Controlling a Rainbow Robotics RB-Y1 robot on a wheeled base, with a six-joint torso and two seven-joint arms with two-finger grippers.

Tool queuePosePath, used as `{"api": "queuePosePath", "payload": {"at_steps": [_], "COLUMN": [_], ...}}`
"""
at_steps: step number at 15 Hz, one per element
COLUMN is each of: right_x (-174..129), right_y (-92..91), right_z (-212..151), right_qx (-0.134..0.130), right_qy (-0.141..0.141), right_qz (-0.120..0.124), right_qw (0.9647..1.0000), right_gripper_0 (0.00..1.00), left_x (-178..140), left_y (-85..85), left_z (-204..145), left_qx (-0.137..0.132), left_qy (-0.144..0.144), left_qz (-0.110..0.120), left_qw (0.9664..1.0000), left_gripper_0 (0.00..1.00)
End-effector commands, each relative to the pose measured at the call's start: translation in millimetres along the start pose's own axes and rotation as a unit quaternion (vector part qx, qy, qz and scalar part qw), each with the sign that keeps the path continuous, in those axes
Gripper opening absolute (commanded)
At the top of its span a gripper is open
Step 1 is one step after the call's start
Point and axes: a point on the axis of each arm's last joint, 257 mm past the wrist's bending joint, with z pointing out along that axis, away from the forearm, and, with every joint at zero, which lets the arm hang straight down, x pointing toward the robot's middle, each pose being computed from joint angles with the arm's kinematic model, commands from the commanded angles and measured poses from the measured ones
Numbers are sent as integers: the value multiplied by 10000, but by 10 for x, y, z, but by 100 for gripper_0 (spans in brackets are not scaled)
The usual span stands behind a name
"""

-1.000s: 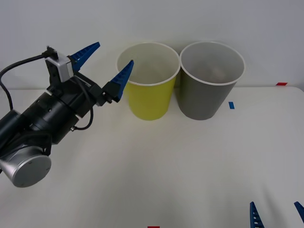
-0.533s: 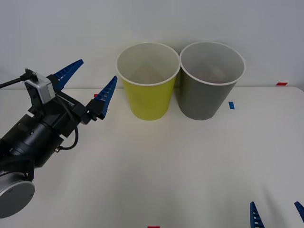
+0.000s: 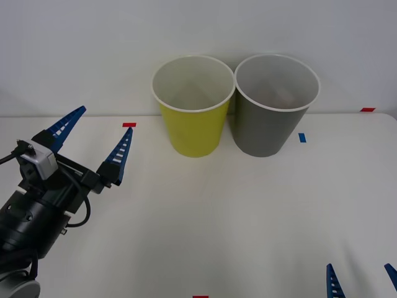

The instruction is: Put cans in the gray bin and PET bottles in the light green bin.

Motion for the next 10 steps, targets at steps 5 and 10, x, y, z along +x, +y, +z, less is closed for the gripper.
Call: {"api": "queuePosePath", "payload": {"at_steps": [5,10], "right_x": [0,0], "right_y": [0,0], "right_z": [0,0], "right_qx": [0,0], "right_qy": [0,0], "right_qz": [0,0], "right_qw": [10000,10000], "right_gripper_0": [100,100], "left_x": [391,615], "left_y": [15,-11], "left_z": [-866,-1248], "left_qx": [-660,-934], "left_qy": [490,954], "left_qz": [-290,-319], "left_qw": [9962,9905], "left_gripper_0": [92,91]}}
